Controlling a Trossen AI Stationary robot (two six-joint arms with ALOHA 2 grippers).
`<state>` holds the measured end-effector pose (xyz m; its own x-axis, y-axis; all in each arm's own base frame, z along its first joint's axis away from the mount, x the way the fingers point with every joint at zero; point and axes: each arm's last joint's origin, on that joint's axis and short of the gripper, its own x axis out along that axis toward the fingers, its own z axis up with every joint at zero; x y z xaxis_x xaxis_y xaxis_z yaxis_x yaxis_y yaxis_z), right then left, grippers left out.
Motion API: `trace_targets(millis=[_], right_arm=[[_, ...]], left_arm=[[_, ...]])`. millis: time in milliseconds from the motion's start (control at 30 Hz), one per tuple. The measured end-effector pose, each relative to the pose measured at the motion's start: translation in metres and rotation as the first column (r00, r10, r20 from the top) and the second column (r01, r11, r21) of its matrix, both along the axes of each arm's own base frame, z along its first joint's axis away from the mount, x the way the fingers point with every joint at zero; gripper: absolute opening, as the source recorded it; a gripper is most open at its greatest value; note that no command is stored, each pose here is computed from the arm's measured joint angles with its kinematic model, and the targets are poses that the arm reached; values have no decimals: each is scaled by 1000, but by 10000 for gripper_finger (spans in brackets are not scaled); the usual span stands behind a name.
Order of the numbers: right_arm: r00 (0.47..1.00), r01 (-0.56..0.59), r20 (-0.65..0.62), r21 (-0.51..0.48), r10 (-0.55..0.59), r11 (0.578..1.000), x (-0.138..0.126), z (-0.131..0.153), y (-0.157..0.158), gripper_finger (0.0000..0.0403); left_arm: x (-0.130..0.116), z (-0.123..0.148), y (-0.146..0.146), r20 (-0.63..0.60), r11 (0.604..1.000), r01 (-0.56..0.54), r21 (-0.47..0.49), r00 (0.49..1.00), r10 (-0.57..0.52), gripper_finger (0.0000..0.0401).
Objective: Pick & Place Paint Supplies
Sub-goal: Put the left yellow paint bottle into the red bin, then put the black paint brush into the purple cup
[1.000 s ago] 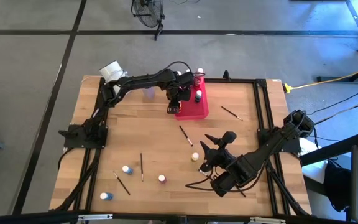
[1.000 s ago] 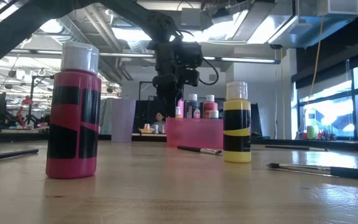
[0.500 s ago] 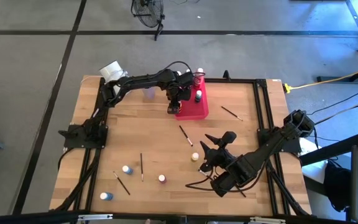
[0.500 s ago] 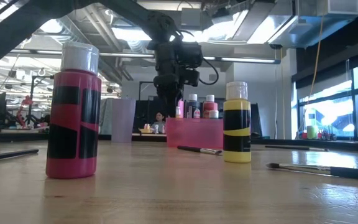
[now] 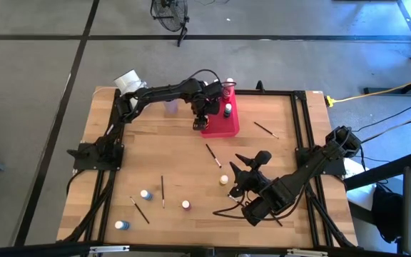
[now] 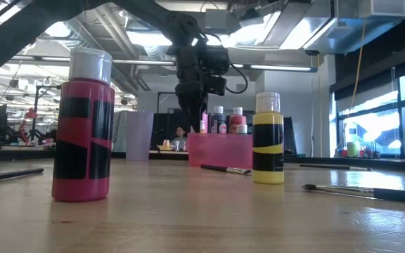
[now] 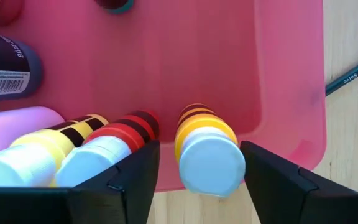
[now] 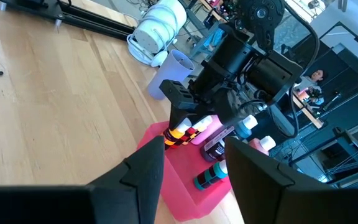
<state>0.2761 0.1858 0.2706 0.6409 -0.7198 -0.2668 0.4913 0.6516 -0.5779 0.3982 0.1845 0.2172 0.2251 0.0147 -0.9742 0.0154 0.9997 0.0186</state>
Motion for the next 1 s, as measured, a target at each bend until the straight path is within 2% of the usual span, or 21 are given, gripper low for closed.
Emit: trace_targets(millis=[600, 867, 1000], right_arm=[[1000, 3, -19, 9, -3, 1000, -2, -1, -1, 171], [1000, 11, -20, 19, -10, 1000, -4, -1, -2, 171], [997, -11, -77, 26, 13, 1000, -10, -3, 1, 171]], left_arm=[[0, 36, -6, -16, 999, -39, -15, 999, 39, 217], [0, 60, -28, -58, 999, -11, -39, 998, 9, 218], [0, 67, -52, -99, 994, 46, -103, 994, -56, 217]])
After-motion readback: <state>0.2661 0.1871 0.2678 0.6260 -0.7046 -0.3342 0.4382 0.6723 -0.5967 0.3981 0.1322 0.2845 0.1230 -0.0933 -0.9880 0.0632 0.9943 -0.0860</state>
